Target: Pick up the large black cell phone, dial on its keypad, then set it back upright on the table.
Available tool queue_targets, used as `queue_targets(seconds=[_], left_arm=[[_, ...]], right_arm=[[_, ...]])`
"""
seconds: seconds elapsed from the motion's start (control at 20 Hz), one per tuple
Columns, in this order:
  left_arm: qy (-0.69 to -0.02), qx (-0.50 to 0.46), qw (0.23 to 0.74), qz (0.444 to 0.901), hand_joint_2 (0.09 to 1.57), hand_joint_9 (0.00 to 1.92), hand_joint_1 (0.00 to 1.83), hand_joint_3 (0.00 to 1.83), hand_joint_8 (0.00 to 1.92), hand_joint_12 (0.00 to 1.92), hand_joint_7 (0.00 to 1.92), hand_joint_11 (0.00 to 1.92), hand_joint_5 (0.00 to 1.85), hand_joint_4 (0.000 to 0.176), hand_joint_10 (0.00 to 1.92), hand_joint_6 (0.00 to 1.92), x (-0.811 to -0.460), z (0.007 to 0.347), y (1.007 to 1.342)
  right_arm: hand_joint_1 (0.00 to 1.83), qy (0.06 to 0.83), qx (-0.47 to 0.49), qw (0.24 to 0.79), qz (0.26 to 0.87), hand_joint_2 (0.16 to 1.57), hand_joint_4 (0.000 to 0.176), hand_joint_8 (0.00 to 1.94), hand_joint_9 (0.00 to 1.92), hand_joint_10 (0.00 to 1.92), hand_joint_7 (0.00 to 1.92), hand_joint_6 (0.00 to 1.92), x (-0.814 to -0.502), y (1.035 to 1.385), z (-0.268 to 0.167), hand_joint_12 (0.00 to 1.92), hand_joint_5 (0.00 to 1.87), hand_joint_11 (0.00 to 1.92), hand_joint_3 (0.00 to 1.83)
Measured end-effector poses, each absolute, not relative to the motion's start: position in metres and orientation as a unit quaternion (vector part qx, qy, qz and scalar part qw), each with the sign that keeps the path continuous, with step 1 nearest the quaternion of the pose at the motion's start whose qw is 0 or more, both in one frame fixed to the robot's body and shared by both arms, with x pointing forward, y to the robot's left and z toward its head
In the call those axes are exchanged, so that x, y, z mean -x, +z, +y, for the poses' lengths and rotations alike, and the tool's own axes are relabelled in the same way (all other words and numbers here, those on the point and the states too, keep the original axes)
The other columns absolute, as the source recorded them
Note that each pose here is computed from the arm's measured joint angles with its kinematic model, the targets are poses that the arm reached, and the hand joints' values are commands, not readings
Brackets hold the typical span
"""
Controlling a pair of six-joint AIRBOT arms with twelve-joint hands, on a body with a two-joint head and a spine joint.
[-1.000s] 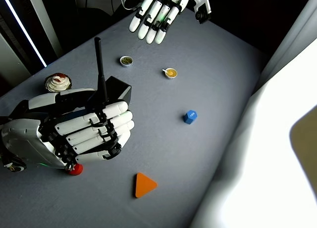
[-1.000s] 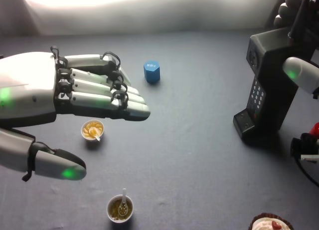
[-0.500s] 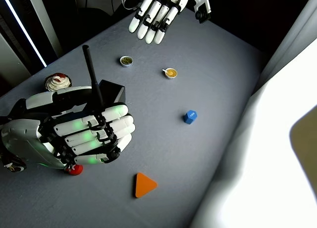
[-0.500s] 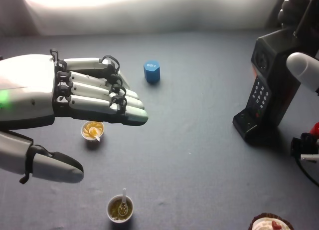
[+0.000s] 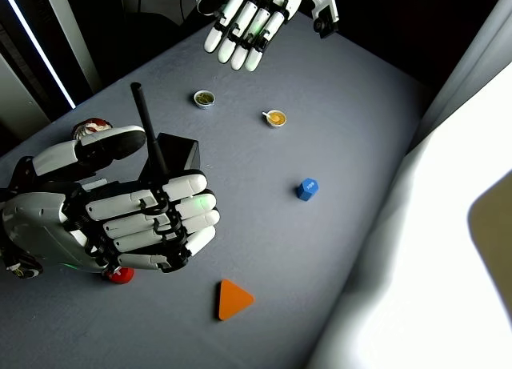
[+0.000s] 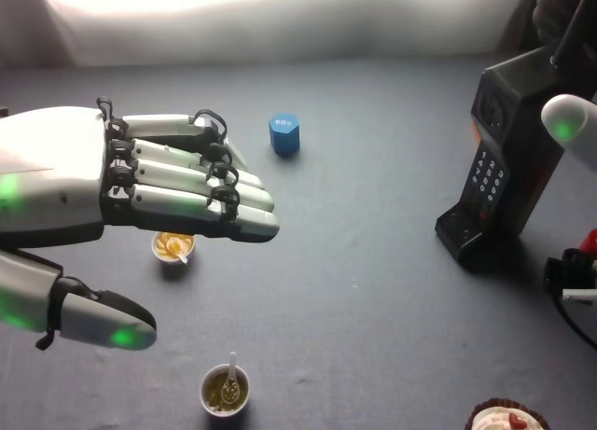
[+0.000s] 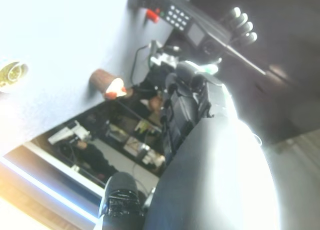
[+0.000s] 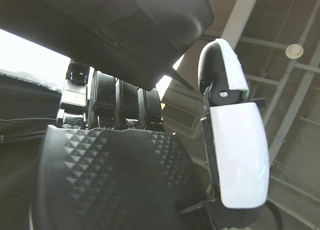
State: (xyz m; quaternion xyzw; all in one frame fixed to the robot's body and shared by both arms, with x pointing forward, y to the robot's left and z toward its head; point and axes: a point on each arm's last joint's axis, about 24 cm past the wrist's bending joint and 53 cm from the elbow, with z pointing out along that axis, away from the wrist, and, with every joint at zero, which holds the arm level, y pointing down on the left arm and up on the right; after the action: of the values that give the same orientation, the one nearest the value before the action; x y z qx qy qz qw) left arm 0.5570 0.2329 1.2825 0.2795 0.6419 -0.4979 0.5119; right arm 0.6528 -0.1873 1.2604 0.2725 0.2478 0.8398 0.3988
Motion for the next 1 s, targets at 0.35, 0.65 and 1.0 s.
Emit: queue_targets(seconds=[0.35,0.65,1.0], left_arm=[[-0.501,-0.276,0.507,0.645,1.27,0.39,0.05,0.0,0.01,0.9,0.35,0.05,0.29,0.013,0.01,0.0,-0.552,0.233,1.284],[-0.498,-0.277,0.504,0.649,1.28,0.36,0.04,0.0,0.0,0.87,0.34,0.04,0.28,0.012,0.0,0.0,-0.551,0.235,1.283],[-0.496,-0.271,0.504,0.653,1.29,0.37,0.02,0.0,0.0,0.88,0.35,0.05,0.28,0.003,0.0,0.0,-0.551,0.238,1.285]], right_arm=[[0.64,0.84,-0.272,0.399,0.248,1.02,0.0,0.0,0.17,0.0,0.18,0.0,-0.653,1.26,-0.188,0.41,0.2,0.0,0.0],[0.47,0.839,-0.271,0.402,0.248,0.93,0.0,0.0,0.05,0.0,0.04,0.0,-0.654,1.261,-0.189,0.15,0.04,0.0,0.0],[0.43,0.835,-0.267,0.418,0.236,0.92,0.0,0.0,0.0,0.0,0.0,0.0,-0.655,1.276,-0.205,0.0,0.0,0.0,0.0]])
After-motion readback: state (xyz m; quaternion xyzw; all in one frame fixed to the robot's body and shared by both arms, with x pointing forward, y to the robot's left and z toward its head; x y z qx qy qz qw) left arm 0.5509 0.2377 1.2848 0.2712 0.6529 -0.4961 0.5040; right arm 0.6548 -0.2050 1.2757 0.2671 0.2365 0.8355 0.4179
